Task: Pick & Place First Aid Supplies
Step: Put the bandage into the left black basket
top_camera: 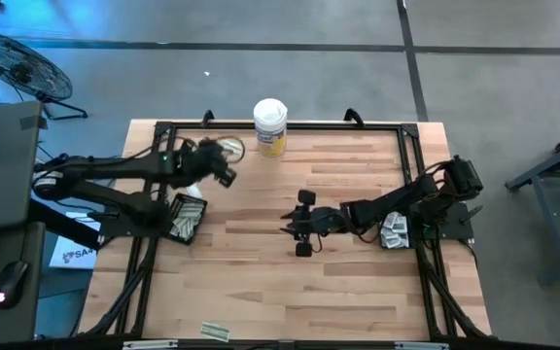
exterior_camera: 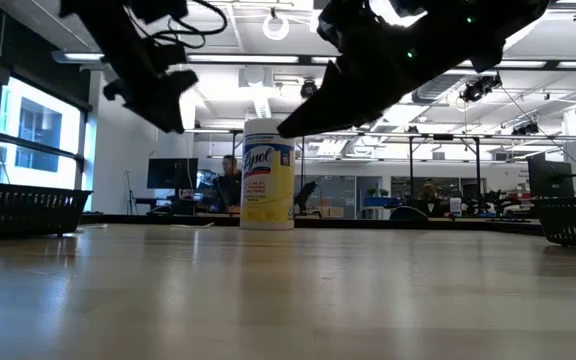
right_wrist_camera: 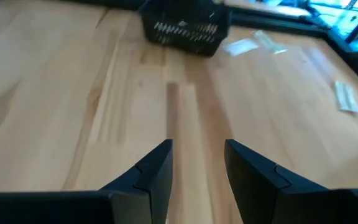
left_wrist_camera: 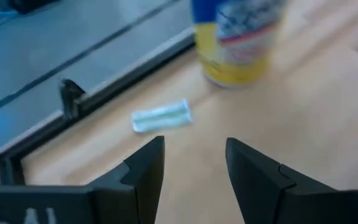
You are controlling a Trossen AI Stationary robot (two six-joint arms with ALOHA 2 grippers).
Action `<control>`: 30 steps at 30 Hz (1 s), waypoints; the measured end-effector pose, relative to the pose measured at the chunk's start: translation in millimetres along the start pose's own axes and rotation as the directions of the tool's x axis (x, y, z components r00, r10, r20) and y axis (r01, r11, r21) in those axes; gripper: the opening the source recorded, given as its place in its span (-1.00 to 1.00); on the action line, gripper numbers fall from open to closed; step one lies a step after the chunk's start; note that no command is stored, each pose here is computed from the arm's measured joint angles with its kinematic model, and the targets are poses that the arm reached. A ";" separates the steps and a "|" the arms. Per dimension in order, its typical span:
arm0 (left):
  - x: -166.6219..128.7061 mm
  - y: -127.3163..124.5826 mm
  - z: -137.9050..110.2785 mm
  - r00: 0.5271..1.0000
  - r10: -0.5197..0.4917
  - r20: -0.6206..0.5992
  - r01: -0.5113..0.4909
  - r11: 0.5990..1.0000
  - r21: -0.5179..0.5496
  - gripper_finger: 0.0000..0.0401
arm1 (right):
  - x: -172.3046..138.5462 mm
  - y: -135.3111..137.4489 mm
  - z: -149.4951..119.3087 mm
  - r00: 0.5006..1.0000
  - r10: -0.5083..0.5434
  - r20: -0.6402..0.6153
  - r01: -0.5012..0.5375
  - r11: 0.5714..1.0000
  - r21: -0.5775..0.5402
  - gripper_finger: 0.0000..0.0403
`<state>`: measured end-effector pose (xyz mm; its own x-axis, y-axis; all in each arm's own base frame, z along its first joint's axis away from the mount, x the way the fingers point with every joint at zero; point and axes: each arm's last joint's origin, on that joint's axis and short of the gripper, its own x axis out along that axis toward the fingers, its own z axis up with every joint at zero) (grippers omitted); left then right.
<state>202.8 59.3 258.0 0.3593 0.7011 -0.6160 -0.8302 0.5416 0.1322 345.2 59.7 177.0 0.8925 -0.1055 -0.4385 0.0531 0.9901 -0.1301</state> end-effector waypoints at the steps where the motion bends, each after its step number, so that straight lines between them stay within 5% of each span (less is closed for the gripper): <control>1: 5.8 2.1 3.3 1.000 0.018 0.007 -0.018 1.000 -0.012 -0.16 | -0.4 1.5 -1.3 1.000 0.004 -0.013 -0.004 1.000 -0.006 -0.32; 6: 41.9 7.2 8.9 0.996 0.083 -0.040 -0.085 0.995 -0.043 -0.16 | -2.2 6.8 -3.1 0.999 -0.014 -0.029 0.013 1.000 -0.023 -0.32; 17: 134.0 -3.3 -0.5 0.990 0.049 -0.129 -0.061 0.994 -0.088 -0.16 | -2.4 7.0 -3.1 0.999 -0.028 -0.029 0.028 1.000 0.010 -0.32; 30: 176.7 -11.2 -22.5 0.981 0.081 -0.176 -0.094 0.993 -0.070 -0.16 | -2.4 7.0 -3.2 0.999 -0.029 -0.029 0.031 0.998 0.052 -0.32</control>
<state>266.0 166.7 130.2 0.2106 0.6497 -0.7304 -0.8880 0.4395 0.1349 342.0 66.6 174.3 0.8771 -0.1369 -0.4604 0.1035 0.9899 -0.0970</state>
